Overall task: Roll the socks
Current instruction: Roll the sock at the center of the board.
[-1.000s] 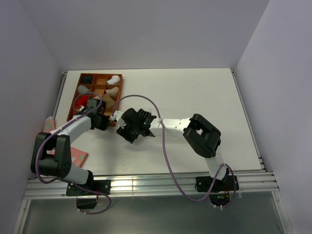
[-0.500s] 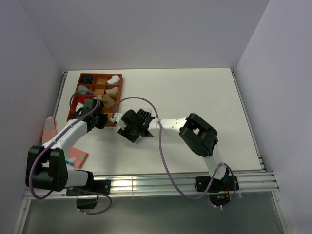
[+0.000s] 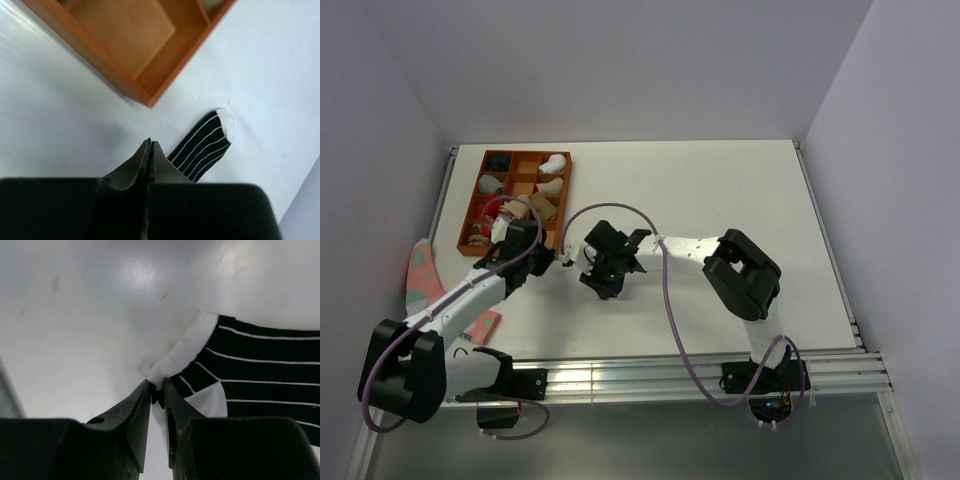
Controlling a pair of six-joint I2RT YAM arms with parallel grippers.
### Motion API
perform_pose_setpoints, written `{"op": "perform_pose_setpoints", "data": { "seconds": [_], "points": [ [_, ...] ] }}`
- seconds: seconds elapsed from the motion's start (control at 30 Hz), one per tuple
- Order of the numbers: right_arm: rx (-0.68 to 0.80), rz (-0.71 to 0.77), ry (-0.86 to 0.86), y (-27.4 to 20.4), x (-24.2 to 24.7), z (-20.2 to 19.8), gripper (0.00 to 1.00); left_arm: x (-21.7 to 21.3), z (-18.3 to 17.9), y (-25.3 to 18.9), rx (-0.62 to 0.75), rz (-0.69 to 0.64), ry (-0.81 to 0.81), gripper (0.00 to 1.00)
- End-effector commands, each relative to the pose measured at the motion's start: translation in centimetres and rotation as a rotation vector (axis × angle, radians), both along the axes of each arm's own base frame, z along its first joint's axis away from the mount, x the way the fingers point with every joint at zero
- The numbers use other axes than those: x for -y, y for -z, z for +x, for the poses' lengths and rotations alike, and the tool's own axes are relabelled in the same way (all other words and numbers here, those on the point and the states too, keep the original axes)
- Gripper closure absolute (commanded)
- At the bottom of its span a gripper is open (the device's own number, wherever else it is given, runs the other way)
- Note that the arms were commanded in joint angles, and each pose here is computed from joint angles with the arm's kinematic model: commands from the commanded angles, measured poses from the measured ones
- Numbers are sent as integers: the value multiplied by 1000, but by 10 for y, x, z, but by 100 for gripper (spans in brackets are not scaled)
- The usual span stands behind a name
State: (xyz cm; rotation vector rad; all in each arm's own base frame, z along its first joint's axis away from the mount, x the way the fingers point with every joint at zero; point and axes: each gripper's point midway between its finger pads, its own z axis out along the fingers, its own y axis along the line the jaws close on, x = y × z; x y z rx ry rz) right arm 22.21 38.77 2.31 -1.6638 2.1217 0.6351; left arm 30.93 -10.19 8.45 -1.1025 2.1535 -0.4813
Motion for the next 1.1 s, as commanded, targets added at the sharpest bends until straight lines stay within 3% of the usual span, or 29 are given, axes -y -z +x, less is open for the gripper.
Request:
{"op": "perform_pose_setpoints", "data": {
  "seconds": [0.0, 0.2, 0.37, 0.57, 0.8, 1.07],
  "points": [
    [-230, -11, -159, -19, 35, -47, 76, 14, 7, -6, 133, 9, 9, 94],
    [-489, 0, -211, -27, 66, -72, 78, 56, -9, 14, 243, -3, 133, 93],
    [-664, 61, -188, -53, 81, -59, 78, 73, -23, 6, 382, -34, 211, 85],
    [-769, 73, -164, -61, 86, -47, 78, 99, -40, -12, 533, -18, 384, 80],
    [-839, 11, -86, -38, 78, -35, 77, 127, -57, -41, 732, -14, 604, 76],
    [-824, -45, 5, -19, 73, -19, 77, 159, -76, -31, 766, -81, 784, 75]
  ]
}}
